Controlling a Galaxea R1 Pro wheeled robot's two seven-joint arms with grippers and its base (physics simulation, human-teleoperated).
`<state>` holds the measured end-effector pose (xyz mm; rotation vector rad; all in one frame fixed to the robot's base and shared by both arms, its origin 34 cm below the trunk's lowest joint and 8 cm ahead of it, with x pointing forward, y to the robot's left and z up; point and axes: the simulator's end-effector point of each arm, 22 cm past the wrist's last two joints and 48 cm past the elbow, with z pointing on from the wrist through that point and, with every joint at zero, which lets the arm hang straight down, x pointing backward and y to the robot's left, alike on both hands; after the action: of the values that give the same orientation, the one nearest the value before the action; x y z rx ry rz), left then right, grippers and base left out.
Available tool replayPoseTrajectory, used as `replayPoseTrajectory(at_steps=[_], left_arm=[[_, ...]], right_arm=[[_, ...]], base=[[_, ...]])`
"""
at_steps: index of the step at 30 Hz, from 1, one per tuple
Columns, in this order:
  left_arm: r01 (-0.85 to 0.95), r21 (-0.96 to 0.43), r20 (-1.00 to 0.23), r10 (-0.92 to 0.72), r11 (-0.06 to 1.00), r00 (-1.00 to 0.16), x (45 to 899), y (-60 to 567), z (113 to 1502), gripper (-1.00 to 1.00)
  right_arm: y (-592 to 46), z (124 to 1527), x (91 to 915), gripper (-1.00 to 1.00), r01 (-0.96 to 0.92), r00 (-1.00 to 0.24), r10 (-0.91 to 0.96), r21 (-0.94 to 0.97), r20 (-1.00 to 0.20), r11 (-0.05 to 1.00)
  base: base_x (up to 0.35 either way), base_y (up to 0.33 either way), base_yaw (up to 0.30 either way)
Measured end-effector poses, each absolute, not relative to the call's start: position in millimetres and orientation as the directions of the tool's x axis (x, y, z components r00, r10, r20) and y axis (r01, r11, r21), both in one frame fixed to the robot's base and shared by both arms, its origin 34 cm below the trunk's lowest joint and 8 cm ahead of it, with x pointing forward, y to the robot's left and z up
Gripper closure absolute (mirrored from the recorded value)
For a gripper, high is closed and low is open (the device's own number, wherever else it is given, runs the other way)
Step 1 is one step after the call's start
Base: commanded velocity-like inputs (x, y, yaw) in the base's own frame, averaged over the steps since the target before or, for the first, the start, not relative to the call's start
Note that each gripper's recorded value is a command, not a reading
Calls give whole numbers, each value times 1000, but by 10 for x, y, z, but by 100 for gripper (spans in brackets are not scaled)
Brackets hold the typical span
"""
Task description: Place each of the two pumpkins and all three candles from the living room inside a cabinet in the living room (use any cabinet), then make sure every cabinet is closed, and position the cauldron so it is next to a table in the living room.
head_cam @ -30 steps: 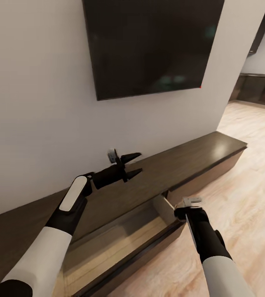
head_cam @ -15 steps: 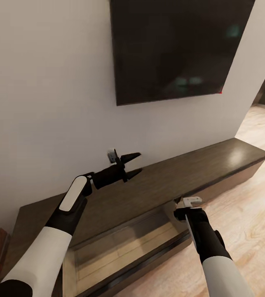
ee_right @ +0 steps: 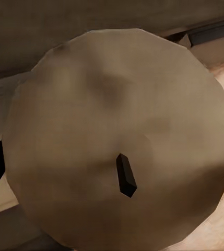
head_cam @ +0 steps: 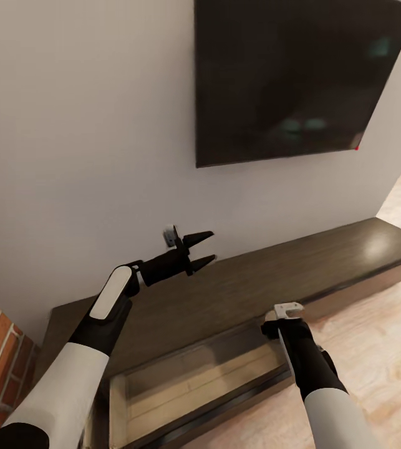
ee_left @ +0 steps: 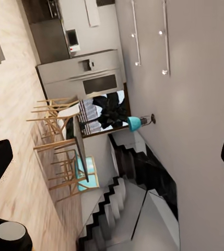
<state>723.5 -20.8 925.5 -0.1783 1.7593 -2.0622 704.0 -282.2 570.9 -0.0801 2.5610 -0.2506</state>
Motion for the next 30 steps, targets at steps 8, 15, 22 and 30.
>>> replayPoseTrajectory(at_steps=[8,15,22,30], left_arm=[[233,-966,-171,-395,-113,-903,7255,-206,9419,-100],[232,-966,-170,-395,-116,-903,7273,-201,9556,-100],[228,-967,-165,-397,-116,-903,7284,-190,9559,-100],[225,-968,-163,-400,-112,-902,7298,-158,9539,-100]], right_arm=[[-2825,5864,7060,100,-4,-842,-108,-194,-529,981],[-2825,5997,7076,100,-4,-842,-108,-194,-528,981],[-2823,6010,7075,100,-4,-843,-107,-193,-527,981],[-2822,6011,7075,100,-5,-843,-108,-193,-527,981]], base=[[0,0,288],[0,0,288],[0,0,264],[106,-14,20]])
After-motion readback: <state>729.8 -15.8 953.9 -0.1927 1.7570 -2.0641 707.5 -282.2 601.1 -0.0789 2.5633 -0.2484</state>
